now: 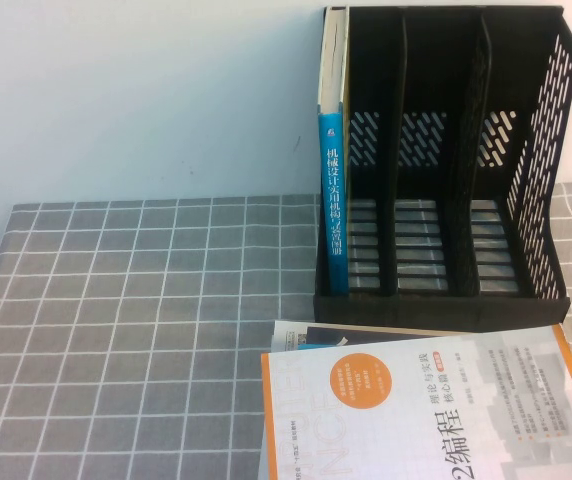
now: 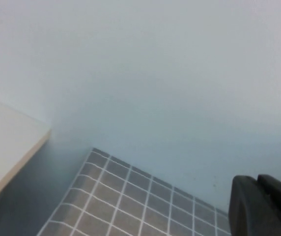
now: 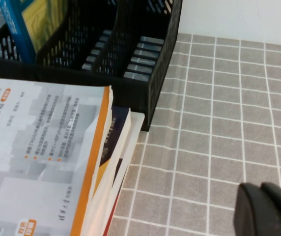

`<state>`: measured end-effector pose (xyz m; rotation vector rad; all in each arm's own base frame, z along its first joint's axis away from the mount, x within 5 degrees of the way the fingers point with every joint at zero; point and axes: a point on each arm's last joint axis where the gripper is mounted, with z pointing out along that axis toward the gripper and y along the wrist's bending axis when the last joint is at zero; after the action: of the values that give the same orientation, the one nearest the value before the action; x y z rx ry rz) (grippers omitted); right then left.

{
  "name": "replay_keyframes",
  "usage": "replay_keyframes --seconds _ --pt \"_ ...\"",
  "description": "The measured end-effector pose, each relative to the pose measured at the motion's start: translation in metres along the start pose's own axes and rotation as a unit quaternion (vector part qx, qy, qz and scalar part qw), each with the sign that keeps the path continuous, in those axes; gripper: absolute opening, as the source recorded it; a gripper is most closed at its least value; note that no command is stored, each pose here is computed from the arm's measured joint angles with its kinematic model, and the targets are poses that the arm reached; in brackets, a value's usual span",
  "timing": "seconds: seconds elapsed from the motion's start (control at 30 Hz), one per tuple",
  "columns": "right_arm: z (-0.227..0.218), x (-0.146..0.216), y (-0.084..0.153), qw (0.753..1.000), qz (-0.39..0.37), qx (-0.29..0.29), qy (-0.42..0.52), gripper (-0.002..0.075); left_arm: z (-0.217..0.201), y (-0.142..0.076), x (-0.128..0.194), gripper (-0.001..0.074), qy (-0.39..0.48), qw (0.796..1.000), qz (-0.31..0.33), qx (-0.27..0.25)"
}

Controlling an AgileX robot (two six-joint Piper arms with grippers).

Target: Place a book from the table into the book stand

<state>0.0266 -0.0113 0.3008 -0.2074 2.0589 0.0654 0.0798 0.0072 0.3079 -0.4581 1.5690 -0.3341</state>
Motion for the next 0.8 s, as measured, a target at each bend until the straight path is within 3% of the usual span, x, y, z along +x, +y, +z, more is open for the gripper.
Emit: replay_keyframes --seconds 0.13,0.27,0.5,0.6,0.8 --pt "0.0 0.0 0.0 1.0 0.0 0.0 0.0 -0.0001 -0.008 0.007 -0.004 -0.0002 -0.042 0.998 -0.041 -0.034" --pt "0.0 0.0 0.0 1.0 0.0 0.0 0.0 -0.0001 -0.011 0.007 -0.007 -0.0003 -0.066 0.995 -0.069 -0.028" --pt "0.0 0.0 0.0 1.0 0.0 0.0 0.0 -0.0001 -0.013 -0.004 -0.007 -0.0003 -0.091 0.989 -0.1 0.055" --pt "0.0 0.0 0.0 1.0 0.0 0.0 0.0 -0.0001 -0.018 -0.003 0.0 -0.0003 -0.101 0.987 -0.1 0.076" --pt "0.0 0.0 0.0 1.0 0.0 0.0 0.0 -0.0001 -0.023 0.008 0.02 -0.0003 -0.101 0.992 -0.032 0.067"
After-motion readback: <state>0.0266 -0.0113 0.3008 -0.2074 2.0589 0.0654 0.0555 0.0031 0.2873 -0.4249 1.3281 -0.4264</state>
